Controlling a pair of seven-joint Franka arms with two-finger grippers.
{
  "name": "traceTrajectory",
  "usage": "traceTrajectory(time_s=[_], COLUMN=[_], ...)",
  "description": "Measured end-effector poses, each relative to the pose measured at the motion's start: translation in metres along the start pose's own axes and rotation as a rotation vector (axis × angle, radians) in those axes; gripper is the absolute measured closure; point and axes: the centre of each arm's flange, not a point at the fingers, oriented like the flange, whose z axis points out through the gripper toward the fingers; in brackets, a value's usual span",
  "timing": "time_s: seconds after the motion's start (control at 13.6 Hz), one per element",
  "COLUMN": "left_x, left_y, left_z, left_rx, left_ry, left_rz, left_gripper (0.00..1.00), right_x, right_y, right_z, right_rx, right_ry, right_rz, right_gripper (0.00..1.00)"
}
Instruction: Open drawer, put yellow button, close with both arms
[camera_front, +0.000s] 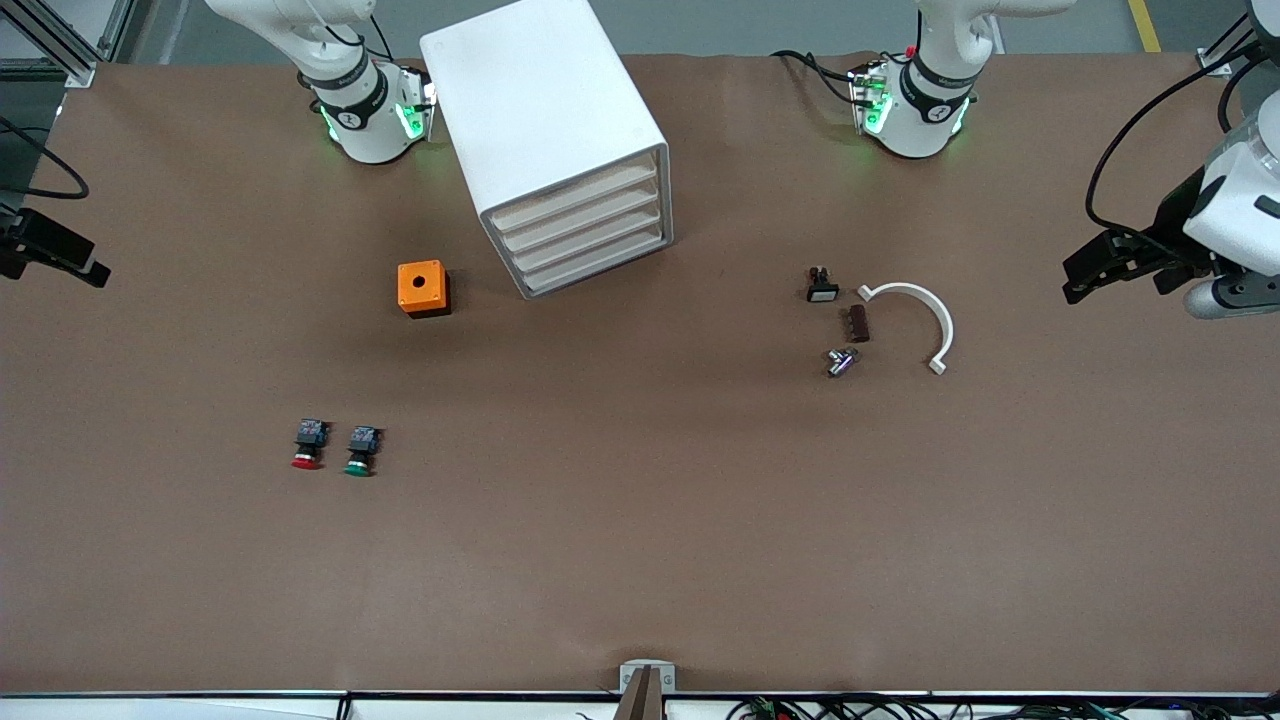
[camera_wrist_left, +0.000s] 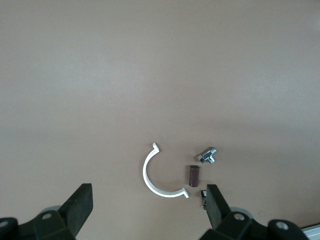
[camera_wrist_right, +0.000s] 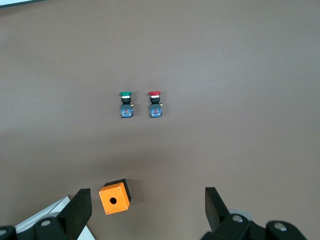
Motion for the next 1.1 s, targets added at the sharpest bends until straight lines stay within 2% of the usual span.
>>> traceTrajectory(time_s=[0.37, 1.1], left_x=[-0.010, -0.023], left_y=[-0.027, -0.022], left_z=[0.001, 0.001], left_rx=[-0.004, -0.006], left_ry=[0.019, 0.041], left_rz=[-0.013, 0.031], left_gripper=[0.00, 0.00], right_x=[0.000, 0.000], right_y=[0.000, 0.001], right_z=[0.000, -0.001], right_rx=[0.000, -0.002], right_ry=[0.000, 0.002], right_rz=[0.000, 0.002], right_gripper=[0.00, 0.00])
